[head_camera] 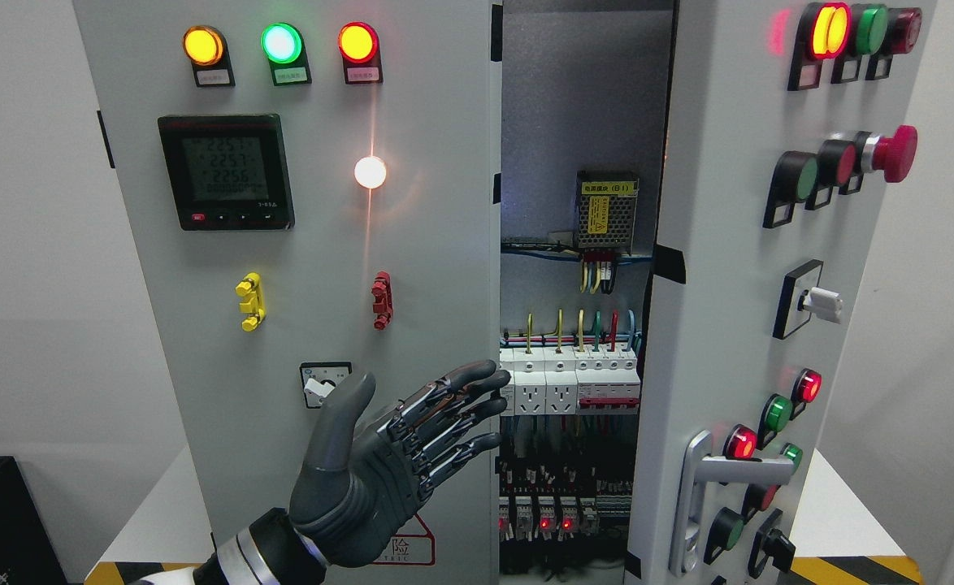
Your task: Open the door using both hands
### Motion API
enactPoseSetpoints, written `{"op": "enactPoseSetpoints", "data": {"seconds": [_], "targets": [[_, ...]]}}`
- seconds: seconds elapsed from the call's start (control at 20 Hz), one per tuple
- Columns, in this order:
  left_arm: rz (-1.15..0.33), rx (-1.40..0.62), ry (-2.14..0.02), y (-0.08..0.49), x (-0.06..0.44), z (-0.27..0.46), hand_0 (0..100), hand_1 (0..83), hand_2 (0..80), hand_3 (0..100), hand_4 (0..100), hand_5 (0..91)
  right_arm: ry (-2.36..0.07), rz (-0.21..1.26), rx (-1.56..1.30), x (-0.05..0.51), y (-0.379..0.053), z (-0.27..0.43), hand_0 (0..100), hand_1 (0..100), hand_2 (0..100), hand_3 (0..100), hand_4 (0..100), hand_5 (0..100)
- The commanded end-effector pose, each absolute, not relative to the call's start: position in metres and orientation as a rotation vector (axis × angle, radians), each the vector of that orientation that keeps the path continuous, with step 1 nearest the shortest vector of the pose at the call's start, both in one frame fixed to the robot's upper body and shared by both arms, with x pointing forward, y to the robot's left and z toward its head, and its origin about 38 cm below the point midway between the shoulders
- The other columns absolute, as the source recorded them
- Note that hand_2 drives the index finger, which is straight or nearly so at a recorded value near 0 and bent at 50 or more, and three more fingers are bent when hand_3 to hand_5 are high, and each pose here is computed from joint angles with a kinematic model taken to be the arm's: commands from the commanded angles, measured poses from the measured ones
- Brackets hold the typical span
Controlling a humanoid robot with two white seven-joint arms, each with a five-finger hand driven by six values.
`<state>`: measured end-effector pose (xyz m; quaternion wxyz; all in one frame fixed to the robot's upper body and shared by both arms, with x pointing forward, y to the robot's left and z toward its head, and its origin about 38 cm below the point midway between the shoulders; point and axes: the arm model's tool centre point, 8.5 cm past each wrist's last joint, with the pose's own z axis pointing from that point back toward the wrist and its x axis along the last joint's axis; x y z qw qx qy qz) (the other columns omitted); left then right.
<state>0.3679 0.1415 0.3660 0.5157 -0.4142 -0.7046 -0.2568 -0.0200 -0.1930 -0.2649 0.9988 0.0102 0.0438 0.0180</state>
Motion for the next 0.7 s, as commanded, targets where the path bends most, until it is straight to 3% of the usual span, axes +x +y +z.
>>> {"op": "enactPoseSetpoints", "data": {"seconds": [0.0,0.65], "targets": [[-0.680,-1.071,-1.679,0.122,0.365,0.398,0,0.0,0.0,0,0,0.0,0.088,0.027,0.021,-0.020,-0.193,-0.265,19,0,0,0,0,0],[-0.694,-1.183,-1.634,0.073,0.385,0.431,0,0.0,0.0,0,0,0.0,0.088,0.027,0.021,-0.020,-0.193,-0.265,19,0,0,0,0,0]]}}
